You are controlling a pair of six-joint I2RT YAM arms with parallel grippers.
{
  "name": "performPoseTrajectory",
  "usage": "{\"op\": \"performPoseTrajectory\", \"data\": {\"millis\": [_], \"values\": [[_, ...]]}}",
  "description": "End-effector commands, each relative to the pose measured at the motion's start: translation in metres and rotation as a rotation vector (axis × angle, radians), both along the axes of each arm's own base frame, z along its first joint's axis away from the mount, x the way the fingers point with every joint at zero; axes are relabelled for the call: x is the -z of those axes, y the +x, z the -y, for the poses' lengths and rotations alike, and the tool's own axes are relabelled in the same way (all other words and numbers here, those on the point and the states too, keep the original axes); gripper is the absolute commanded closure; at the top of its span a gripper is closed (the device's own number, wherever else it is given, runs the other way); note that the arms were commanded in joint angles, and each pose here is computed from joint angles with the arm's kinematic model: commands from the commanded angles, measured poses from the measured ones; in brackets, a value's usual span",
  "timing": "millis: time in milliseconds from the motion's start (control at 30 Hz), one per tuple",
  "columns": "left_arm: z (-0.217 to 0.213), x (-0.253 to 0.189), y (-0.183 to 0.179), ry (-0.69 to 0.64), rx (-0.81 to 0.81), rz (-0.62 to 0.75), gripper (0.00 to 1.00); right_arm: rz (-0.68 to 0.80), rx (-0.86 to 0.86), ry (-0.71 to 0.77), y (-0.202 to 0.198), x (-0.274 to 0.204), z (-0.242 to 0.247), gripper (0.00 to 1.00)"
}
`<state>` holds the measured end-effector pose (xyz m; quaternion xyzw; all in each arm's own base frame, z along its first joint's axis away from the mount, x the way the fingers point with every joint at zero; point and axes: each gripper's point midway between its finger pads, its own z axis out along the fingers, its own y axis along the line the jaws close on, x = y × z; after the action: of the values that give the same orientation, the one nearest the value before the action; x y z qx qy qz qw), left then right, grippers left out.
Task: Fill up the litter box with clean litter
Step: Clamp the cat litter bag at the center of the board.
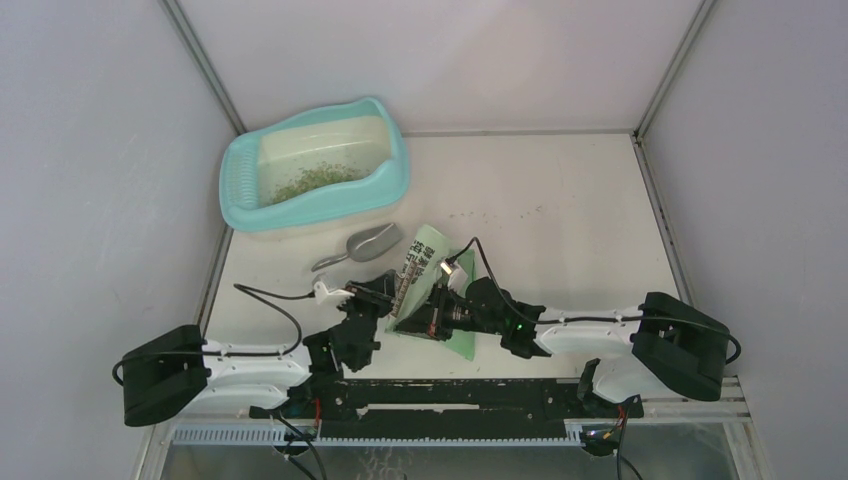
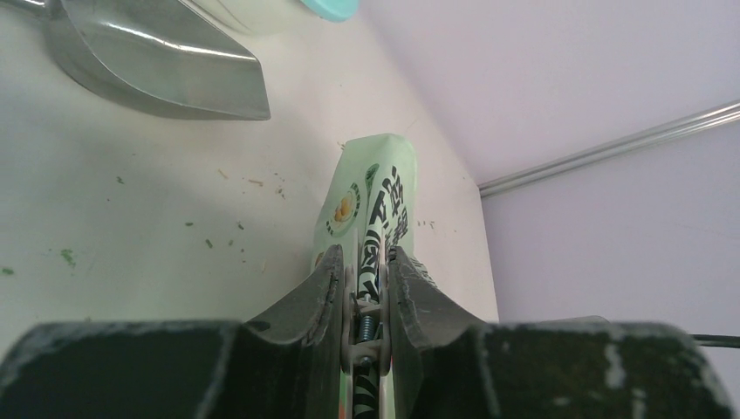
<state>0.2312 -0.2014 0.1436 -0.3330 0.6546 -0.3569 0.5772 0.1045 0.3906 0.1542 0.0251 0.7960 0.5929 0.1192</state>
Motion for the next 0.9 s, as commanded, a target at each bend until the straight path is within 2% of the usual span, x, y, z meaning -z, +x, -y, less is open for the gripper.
{"op": "performPoseTrajectory", "data": {"millis": [0,167,200,233,267,300,367,400,533,700,867], "values": [[0.010,-0.018,0.001,-0.061,-0.023,0.005,1.00,0.059,-0.044,0.198,-0.002,-0.062,-0.015,1.00],[0.011,-0.018,0.000,-0.044,-0.039,-0.011,1.00,0.052,-0.040,0.203,0.001,-0.062,-0.016,1.00],[0.012,-0.018,0.000,-0.038,-0.037,-0.015,0.98,0.051,-0.042,0.204,0.001,-0.061,-0.016,1.00],[0.012,-0.017,0.000,-0.021,-0.037,-0.020,0.91,0.050,-0.044,0.205,0.002,-0.061,-0.016,1.00],[0.012,-0.017,0.000,-0.012,-0.039,-0.024,0.79,0.052,-0.053,0.208,0.001,-0.062,-0.016,0.94],[0.011,-0.018,0.000,-0.006,-0.042,-0.027,0.71,0.050,-0.061,0.209,0.000,-0.062,-0.015,0.76],[0.010,-0.018,0.000,0.005,-0.042,-0.031,0.64,0.054,-0.071,0.200,-0.001,-0.062,-0.013,0.43],[0.010,-0.017,0.000,0.005,-0.042,-0.031,0.63,0.060,-0.071,0.189,-0.001,-0.061,-0.011,0.30],[0.005,-0.011,-0.002,0.004,-0.045,-0.035,0.62,0.102,-0.057,0.151,0.000,-0.066,0.003,0.06],[0.001,-0.008,-0.003,0.014,-0.045,-0.036,0.57,0.161,0.037,0.054,0.019,-0.073,0.048,0.01],[0.001,-0.003,-0.004,0.027,-0.035,-0.042,0.51,0.192,0.156,-0.012,0.044,-0.071,0.098,0.01]]}}
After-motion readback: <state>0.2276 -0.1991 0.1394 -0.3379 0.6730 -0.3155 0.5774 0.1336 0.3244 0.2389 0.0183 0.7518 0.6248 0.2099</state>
